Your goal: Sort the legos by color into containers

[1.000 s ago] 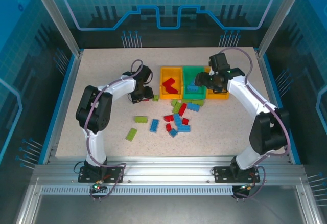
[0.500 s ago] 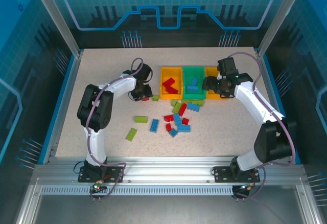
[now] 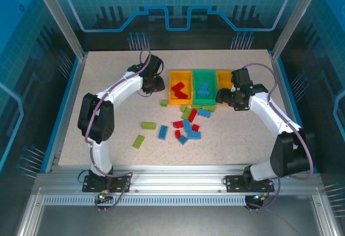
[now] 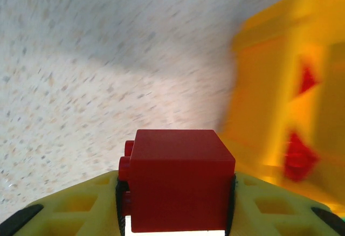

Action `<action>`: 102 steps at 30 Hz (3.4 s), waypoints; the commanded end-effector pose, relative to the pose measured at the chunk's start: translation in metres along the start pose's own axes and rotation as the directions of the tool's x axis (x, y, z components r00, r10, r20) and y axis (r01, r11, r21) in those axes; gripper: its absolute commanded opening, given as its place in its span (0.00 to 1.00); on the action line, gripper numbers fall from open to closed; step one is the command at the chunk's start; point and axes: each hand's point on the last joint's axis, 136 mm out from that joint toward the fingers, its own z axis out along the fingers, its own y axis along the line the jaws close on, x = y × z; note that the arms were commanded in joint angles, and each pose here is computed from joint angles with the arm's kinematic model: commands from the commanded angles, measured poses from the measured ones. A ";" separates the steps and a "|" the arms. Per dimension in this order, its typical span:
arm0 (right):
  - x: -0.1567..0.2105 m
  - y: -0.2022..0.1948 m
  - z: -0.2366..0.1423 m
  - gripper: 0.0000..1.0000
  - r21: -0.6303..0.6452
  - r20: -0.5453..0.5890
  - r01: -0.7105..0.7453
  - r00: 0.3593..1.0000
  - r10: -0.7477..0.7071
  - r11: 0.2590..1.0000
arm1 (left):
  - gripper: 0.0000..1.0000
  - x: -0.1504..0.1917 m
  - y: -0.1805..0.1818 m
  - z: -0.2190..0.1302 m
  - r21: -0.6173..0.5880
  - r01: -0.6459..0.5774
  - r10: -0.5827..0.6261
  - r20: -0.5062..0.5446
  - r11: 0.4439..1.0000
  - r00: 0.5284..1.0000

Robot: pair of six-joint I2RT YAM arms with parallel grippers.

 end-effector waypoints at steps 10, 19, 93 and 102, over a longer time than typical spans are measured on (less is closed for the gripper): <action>0.037 -0.004 0.013 0.76 -0.041 -0.084 -0.040 0.996 0.036 0.998 | 0.43 0.000 -0.108 -0.020 0.196 -0.206 0.196 0.069 0.959 0.978; 0.054 0.015 0.026 0.75 -0.087 -0.144 0.001 0.989 -0.013 0.996 | 0.47 0.010 -0.106 0.012 0.162 -0.179 0.180 0.006 0.971 0.984; 0.068 0.049 0.096 0.74 0.038 -0.257 0.016 0.966 -0.006 0.999 | 0.81 0.051 -0.030 -0.017 0.090 -0.125 0.124 0.014 0.988 0.992; 0.065 0.050 0.100 0.71 0.037 -0.278 0.101 0.957 -0.087 0.994 | 0.82 0.052 -0.031 -0.016 0.101 -0.114 0.114 0.009 0.988 0.993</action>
